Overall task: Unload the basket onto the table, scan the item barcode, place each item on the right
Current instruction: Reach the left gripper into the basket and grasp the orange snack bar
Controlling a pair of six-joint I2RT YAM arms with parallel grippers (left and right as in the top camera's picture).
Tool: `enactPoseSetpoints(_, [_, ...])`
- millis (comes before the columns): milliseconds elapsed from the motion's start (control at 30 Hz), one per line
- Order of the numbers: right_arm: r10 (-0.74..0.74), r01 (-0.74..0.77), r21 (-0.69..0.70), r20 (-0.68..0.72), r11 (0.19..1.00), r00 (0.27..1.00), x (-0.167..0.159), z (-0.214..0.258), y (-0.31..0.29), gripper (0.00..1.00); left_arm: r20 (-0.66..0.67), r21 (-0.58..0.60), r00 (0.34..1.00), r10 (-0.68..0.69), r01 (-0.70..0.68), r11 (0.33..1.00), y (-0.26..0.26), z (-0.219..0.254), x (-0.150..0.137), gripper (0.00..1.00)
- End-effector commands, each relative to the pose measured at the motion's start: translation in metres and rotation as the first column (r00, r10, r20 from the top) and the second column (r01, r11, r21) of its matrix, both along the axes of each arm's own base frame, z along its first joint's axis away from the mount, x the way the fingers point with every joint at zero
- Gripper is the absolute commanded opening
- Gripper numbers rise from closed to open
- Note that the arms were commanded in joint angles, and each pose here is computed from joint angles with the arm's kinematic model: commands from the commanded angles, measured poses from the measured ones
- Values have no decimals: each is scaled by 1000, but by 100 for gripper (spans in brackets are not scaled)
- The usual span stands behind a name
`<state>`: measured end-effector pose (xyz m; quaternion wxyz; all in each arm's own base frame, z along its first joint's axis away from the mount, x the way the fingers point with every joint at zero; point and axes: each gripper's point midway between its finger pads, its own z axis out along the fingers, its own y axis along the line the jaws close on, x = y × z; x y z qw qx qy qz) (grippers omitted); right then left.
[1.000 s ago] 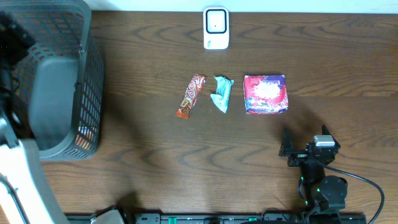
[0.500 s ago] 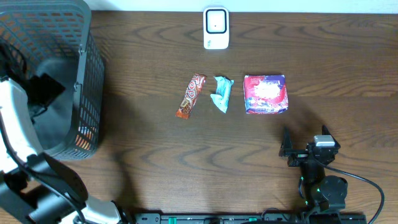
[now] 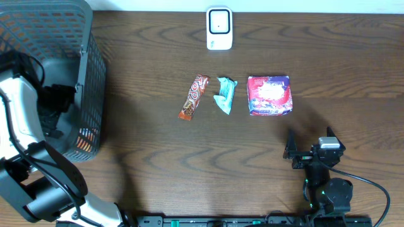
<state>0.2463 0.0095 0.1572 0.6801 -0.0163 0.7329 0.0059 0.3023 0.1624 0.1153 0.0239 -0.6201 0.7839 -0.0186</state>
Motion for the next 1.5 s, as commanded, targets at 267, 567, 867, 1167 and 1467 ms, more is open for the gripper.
enactPoseSetpoints(267, [-15, 15, 7, 0, 1000, 1000, 0, -1, -4, 99, -56, -39, 993, 104, -106, 994, -14, -48, -12, 98])
enactPoseSetpoints(567, [-15, 15, 7, 0, 1000, 1000, 0, -1, -4, 99, -112, -62, 987, 116, -123, 990, -26, -81, -34, 98])
enactPoseSetpoints(867, [-15, 15, 7, 0, 1000, 1000, 0, -1, -4, 99, -102, -58, 988, 116, -122, 991, -30, -105, -41, 45])
enactPoseSetpoints(1167, [-15, 15, 7, 0, 1000, 1000, 0, -1, -4, 99, 0, -18, 993, 116, -116, 993, -10, -87, -17, 7])
enactPoseSetpoints(1467, [-15, 15, 7, 0, 1000, 1000, 0, -1, -4, 99, 497, 215, 864, 74, -206, 955, 60, 103, 41, 7])
